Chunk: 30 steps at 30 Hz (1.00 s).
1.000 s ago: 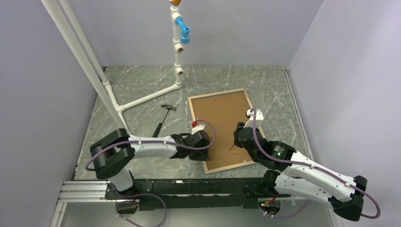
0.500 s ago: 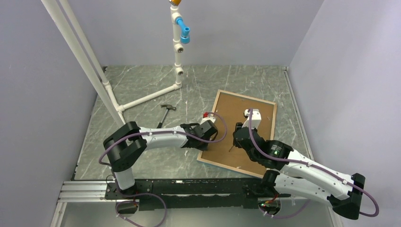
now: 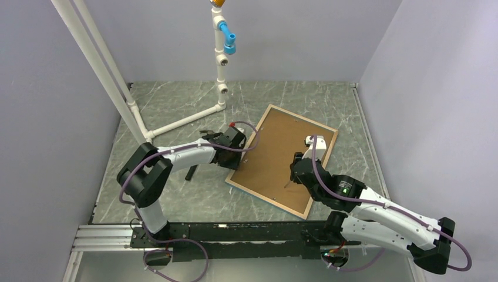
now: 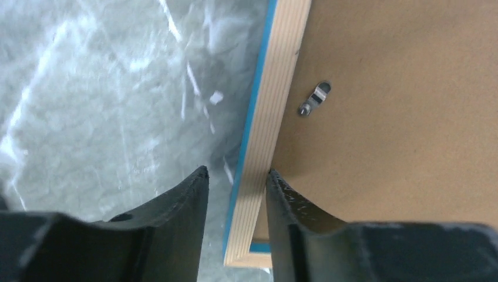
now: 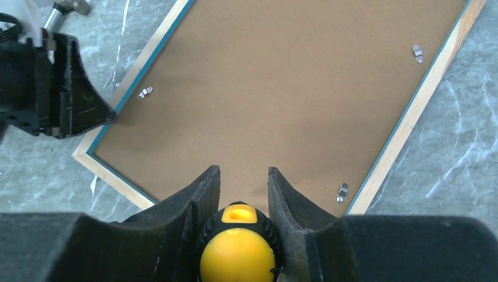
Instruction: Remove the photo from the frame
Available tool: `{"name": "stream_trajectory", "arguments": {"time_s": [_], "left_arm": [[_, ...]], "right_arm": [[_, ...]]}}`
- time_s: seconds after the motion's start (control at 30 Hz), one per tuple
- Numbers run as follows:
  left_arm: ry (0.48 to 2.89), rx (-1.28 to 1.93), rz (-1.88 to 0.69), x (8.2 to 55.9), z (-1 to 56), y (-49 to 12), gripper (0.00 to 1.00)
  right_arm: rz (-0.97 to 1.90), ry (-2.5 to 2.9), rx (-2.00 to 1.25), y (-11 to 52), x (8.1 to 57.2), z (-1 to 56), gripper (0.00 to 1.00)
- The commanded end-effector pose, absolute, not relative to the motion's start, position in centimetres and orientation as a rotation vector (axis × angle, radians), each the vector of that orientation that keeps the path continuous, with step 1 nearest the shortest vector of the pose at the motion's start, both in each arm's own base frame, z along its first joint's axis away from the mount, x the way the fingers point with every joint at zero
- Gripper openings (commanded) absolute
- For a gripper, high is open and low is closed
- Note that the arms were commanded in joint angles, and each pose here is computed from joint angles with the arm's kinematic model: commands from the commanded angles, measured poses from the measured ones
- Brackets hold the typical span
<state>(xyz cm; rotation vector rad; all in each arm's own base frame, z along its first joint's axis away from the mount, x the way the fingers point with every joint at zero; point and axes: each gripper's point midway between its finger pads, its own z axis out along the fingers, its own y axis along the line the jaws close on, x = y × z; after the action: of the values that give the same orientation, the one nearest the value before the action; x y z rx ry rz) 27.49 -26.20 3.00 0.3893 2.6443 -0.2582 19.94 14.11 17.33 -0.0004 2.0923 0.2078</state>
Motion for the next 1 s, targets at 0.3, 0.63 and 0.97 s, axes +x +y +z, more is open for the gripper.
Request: {"name": "stream_trajectory", "arguments": {"time_s": [0.3,0.63,0.97], "left_arm": [[2.592,-0.785,-0.632,18.4,5.1,-22.0,0.71],[2.516,-1.036,-0.945,18.2,7.8,-27.2,0.77],[2.589,-1.273,-0.834,18.4,3.9,-31.9,0.65]], "right_arm": [[0.237,2.053,-0.018,14.9,20.6,17.8,0.0],[0.239,2.052,-0.048,15.4,20.8,17.3,0.0],[0.272,2.034,-0.006,14.9,20.5,18.6,0.0]]}}
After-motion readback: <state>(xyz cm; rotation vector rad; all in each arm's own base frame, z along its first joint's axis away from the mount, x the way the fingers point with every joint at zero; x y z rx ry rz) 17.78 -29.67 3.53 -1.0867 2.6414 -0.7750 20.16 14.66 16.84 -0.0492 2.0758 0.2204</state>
